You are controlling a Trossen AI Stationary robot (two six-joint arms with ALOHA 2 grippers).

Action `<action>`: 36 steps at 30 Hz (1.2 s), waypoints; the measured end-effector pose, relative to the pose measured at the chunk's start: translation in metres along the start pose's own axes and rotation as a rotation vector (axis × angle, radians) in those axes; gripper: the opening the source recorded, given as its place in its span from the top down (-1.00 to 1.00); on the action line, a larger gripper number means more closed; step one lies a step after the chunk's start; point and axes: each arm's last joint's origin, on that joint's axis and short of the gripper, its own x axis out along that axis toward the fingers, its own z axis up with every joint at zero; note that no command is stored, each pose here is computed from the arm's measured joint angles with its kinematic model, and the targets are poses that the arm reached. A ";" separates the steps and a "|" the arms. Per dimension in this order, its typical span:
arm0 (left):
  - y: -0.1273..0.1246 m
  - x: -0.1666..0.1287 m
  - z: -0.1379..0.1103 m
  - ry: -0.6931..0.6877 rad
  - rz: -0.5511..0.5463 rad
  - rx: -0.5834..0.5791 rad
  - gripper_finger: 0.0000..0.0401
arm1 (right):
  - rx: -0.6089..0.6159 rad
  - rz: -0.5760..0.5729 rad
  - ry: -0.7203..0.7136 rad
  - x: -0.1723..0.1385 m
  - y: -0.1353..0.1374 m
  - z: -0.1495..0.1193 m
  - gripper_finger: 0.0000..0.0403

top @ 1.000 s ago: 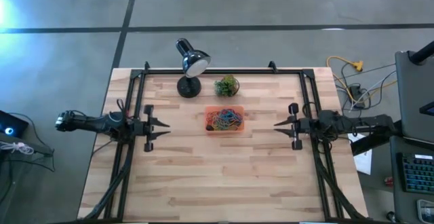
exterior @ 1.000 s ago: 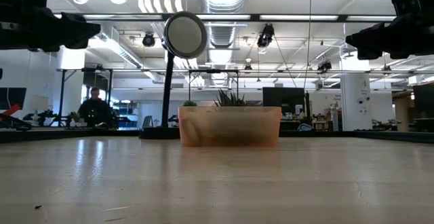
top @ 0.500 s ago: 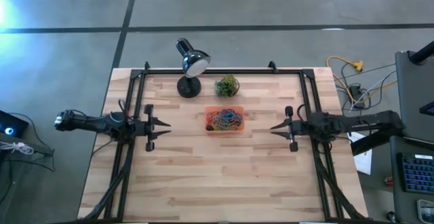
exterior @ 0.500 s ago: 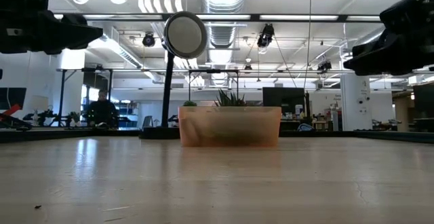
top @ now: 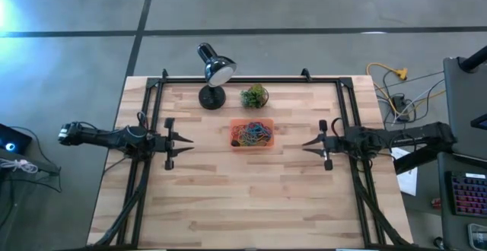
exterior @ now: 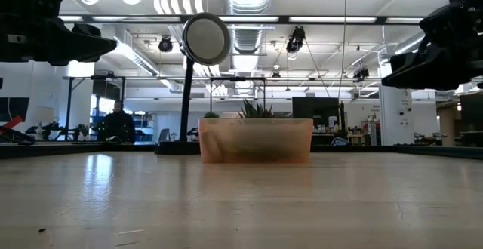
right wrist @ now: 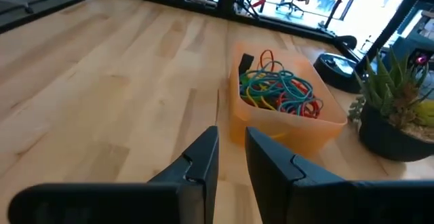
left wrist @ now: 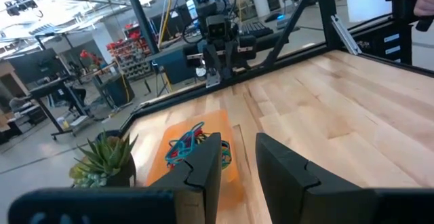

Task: Pick and place rubber bands into bin
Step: Return to Home Position

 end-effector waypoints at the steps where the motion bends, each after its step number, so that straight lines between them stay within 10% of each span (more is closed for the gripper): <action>1: 0.000 0.000 0.000 0.000 0.000 0.000 0.61 | 0.000 -0.009 -0.001 0.000 0.000 0.000 0.66; 22: 0.000 0.000 0.000 0.001 -0.001 -0.001 0.61 | -0.196 -0.203 -0.408 -0.024 -0.009 0.034 0.66; 36: 0.000 0.000 0.000 -0.005 0.001 -0.003 0.61 | -0.201 -0.222 -0.413 -0.027 -0.009 0.034 0.66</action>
